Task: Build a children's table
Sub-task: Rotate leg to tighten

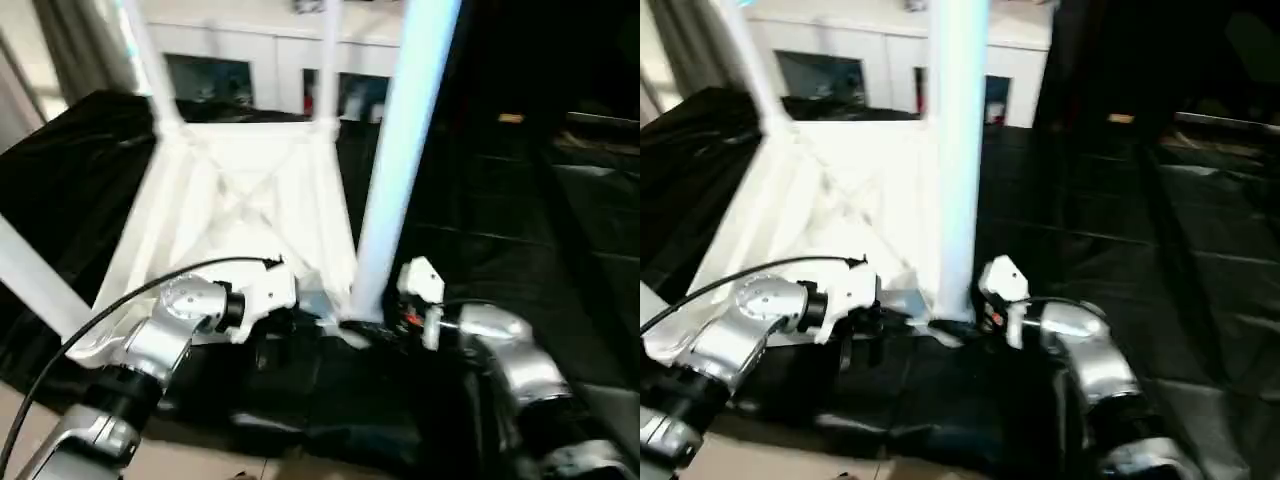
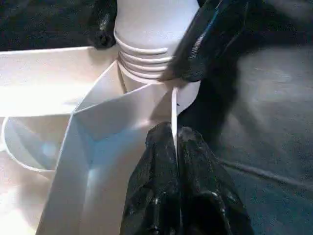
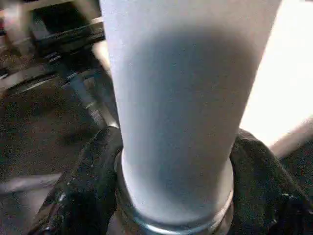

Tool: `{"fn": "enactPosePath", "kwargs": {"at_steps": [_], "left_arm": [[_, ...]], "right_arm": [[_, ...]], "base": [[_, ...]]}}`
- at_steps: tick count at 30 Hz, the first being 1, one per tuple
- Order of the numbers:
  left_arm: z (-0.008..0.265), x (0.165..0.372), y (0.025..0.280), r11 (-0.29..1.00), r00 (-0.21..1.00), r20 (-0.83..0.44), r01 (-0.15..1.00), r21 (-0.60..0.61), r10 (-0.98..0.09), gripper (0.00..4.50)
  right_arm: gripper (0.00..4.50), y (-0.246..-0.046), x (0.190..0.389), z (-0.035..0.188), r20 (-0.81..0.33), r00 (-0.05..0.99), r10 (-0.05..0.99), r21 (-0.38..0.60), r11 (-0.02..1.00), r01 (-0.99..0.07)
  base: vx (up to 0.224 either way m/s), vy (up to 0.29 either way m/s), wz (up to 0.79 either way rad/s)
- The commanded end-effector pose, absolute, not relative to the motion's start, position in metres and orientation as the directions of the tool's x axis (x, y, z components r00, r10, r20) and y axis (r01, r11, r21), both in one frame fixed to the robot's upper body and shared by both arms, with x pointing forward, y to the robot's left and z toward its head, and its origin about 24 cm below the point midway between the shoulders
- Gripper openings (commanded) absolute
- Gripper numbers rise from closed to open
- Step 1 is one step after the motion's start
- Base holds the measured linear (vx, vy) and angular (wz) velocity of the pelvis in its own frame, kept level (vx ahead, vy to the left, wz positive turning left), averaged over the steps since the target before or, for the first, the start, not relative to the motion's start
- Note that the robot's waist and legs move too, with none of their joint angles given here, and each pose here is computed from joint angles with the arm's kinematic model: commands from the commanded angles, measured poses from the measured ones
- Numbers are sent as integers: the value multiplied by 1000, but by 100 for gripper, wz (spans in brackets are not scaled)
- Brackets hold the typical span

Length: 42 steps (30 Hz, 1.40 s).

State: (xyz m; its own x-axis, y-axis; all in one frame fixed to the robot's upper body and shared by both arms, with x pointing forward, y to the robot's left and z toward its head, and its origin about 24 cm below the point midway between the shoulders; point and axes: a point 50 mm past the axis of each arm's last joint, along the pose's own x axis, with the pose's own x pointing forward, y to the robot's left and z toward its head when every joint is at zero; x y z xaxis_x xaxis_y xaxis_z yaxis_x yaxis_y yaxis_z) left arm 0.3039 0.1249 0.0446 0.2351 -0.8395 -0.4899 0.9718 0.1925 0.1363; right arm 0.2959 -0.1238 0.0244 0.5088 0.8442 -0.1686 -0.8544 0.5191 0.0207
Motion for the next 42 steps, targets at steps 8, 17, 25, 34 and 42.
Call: {"fn": "enactPosePath", "kwargs": {"at_steps": [8,17,25,34,42], "left_arm": [[33,334,94,605,579,-441,790,98,-686,0],[22,335,82,635,580,-491,770,69,-650,0],[25,332,84,550,516,-483,831,83,-708,0],[26,309,113,326,325,-516,941,91,-792,0],[37,293,139,208,232,-495,973,104,-837,0]], "right_arm": [[272,-88,316,8,-244,802,546,55,833,-550],[272,-81,321,3,-311,814,491,-14,854,-520],[342,-78,324,11,-247,808,534,40,839,-543],[396,-115,323,32,-192,662,724,-45,668,-743],[396,-130,302,44,-181,382,906,-32,383,-923]], "base": [[0,0,0],[0,0,0],[0,0,0],[0,0,0],[0,0,0]]}}
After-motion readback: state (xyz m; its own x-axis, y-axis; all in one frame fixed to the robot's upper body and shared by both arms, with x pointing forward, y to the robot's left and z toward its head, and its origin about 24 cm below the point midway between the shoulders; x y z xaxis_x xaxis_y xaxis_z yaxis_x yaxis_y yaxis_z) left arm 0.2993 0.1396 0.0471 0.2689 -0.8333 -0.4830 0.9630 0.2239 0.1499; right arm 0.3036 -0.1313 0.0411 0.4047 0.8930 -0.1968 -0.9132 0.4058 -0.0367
